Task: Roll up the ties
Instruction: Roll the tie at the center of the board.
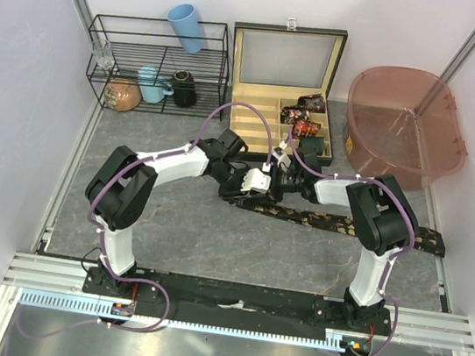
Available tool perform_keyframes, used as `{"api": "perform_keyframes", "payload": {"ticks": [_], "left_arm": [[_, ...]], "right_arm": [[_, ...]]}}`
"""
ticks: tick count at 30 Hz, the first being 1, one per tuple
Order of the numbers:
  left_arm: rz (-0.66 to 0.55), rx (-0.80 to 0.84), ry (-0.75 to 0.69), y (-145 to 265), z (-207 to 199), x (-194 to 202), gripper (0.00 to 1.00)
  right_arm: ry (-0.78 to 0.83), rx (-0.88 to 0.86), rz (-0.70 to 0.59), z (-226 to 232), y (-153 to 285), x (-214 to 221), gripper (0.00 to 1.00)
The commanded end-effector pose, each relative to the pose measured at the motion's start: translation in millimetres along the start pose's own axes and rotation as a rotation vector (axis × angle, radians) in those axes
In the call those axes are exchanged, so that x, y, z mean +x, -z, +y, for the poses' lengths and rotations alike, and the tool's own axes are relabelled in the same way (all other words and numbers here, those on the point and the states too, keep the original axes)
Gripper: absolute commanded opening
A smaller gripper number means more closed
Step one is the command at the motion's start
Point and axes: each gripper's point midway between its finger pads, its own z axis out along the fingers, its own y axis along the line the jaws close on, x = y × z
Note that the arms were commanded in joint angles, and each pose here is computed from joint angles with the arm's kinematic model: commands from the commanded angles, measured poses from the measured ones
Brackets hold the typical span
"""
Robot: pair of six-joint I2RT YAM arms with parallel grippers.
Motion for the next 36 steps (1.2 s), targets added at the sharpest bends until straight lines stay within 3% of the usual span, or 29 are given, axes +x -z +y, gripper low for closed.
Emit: {"api": "perform_keyframes", "payload": {"ticks": [1, 7, 12, 25, 30, 31, 33, 36], "left_arm": [[-0.038, 0.016, 0.023, -1.6, 3.7, -11.0, 0.43], [-0.032, 0.017, 0.038, -2.3, 5.5, -10.8, 0.43], [-0.022, 0.016, 0.046, -3.5, 8.2, -9.7, 0.43], [-0.002, 0.013, 0.061, -8.1, 14.0, -8.3, 0.43], [0.000, 0.018, 0.052, -8.2, 12.5, -8.8, 0.43], [0.001, 0.020, 0.053, -8.1, 11.8, -8.4, 0.43], [0.007, 0.018, 0.058, -8.0, 11.7, -6.4, 0.48], [0.016, 0.002, 0.065, -1.9, 14.1, -1.0, 0.58]], "right_arm": [[0.013, -0.043, -0.031, 5.2, 0.8, -9.1, 0.41], [0.013, -0.042, -0.016, 1.0, 2.3, -4.5, 0.27], [0.022, -0.050, -0.001, 2.0, 4.6, -3.8, 0.36], [0.018, -0.006, 0.043, -10.1, 0.9, -1.0, 0.31], [0.027, 0.007, 0.038, -12.2, 1.1, -3.0, 0.19], [0.026, 0.010, 0.038, -13.4, 1.1, -2.4, 0.09], [0.033, 0.012, 0.037, -13.3, 1.8, -1.9, 0.00], [0.028, 0.039, 0.043, -19.6, 4.6, 1.4, 0.00]]}}
